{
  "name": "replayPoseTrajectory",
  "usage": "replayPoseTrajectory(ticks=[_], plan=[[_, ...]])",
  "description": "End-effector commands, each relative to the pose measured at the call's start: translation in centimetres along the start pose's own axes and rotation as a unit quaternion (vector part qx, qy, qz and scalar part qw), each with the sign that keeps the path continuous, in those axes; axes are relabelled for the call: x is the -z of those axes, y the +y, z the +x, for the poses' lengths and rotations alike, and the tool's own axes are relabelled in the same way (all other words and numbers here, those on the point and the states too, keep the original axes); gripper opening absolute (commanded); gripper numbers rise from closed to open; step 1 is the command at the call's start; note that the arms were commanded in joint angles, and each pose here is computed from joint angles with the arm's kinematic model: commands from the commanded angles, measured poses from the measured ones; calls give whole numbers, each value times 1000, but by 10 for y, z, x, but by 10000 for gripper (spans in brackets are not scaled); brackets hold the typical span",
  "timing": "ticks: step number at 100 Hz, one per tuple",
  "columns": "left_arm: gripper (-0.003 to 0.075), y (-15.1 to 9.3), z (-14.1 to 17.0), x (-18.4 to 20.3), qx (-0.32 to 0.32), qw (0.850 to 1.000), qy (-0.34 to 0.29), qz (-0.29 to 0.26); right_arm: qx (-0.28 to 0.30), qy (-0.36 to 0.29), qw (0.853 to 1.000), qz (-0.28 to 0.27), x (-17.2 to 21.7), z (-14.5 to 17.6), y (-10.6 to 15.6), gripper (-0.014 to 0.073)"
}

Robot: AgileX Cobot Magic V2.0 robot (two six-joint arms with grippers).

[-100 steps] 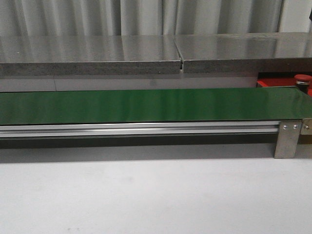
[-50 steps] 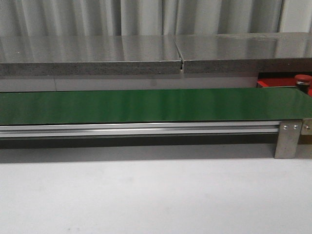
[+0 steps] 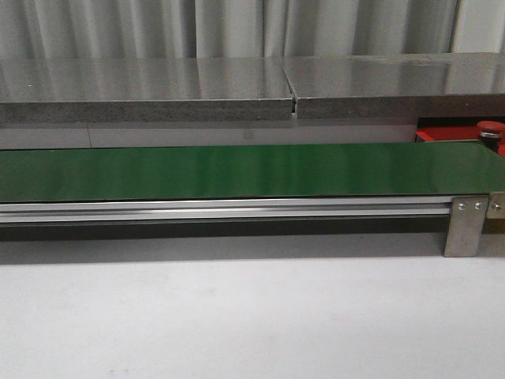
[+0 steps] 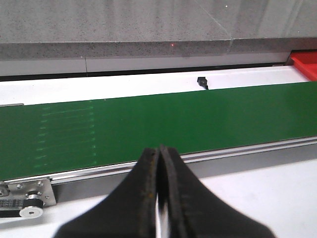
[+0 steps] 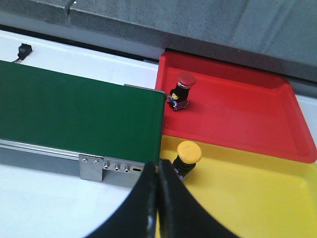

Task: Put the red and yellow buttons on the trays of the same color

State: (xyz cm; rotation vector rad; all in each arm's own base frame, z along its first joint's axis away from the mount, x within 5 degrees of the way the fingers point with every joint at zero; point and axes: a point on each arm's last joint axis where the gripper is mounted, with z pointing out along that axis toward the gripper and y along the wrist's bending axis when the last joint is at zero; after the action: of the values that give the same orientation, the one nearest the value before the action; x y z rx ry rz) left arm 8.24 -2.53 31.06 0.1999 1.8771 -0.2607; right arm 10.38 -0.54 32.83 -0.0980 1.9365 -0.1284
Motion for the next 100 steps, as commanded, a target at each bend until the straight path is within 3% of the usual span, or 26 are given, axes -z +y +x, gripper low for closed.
replayPoseTrajectory(ticks=[1, 24, 47, 82, 90, 100], plan=[[-19, 0, -13, 1, 10, 999, -40, 0, 6, -58, 998, 12, 15, -3, 0, -68], [-19, 0, -12, 1, 10, 999, -38, 1, 6, -100, 995, 17, 37, 14, 3, -68], [-20, 4, -23, -6, 28, 999, -39, -14, 6, -94, 995, 16, 36, 18, 4, -68], [-12, 43, -64, -59, 108, 989, 36, -95, 6, -94, 995, 16, 36, 18, 4, -68], [46, 54, -65, -70, 121, 985, 57, -111, 6, -94, 995, 16, 36, 18, 4, -68], [216, 66, -66, -80, 135, 979, 87, -125, 6, -94, 995, 16, 36, 18, 4, -68]])
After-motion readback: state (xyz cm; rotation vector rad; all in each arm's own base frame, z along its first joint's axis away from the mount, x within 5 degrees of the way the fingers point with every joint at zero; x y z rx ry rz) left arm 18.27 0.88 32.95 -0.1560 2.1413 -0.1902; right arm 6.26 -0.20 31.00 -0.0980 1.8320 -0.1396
